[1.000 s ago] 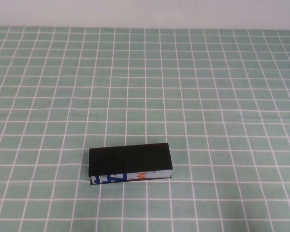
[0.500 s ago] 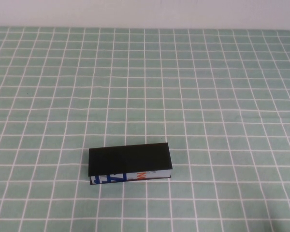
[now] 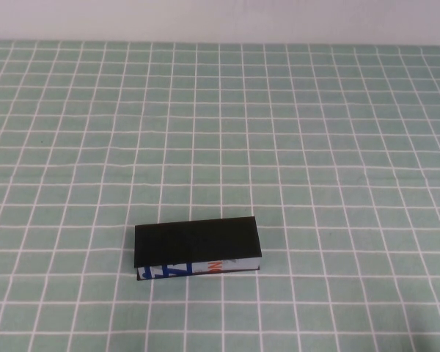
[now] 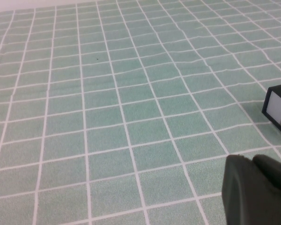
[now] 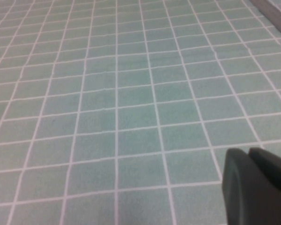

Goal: Return glasses to glasses case

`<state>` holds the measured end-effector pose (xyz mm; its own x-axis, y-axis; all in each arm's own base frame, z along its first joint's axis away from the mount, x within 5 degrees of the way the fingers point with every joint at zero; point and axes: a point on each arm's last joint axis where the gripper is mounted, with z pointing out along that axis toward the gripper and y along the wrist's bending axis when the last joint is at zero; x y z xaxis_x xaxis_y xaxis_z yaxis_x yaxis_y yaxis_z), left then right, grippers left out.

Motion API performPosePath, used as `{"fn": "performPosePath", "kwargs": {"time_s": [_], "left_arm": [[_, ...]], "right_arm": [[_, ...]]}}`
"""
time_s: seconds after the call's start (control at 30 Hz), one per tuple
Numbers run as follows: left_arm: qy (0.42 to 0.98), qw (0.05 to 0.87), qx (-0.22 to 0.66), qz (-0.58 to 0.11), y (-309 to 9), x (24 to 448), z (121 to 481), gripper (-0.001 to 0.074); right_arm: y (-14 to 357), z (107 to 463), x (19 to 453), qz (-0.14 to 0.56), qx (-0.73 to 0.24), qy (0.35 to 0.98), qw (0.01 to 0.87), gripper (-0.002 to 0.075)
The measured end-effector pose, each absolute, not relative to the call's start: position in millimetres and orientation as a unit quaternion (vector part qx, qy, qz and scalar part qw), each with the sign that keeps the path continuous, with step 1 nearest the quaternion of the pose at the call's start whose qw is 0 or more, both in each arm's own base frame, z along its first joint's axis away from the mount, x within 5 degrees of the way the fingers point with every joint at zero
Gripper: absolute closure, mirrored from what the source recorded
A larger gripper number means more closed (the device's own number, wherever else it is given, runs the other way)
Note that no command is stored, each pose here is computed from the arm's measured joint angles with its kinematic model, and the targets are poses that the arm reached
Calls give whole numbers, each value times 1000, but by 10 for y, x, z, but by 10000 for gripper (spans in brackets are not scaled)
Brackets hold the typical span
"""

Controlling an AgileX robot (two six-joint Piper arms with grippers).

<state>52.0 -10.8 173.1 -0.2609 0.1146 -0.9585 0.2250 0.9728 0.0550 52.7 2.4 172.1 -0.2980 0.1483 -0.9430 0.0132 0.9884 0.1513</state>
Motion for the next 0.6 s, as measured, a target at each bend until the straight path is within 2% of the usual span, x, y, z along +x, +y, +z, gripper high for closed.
{"fn": "performPosePath", "kwargs": {"time_s": [0.6], "left_arm": [[793,598,107,-46,-108,519,1730,737]], "right_arm": [[28,1721,527,62,53,803,590,737]]}}
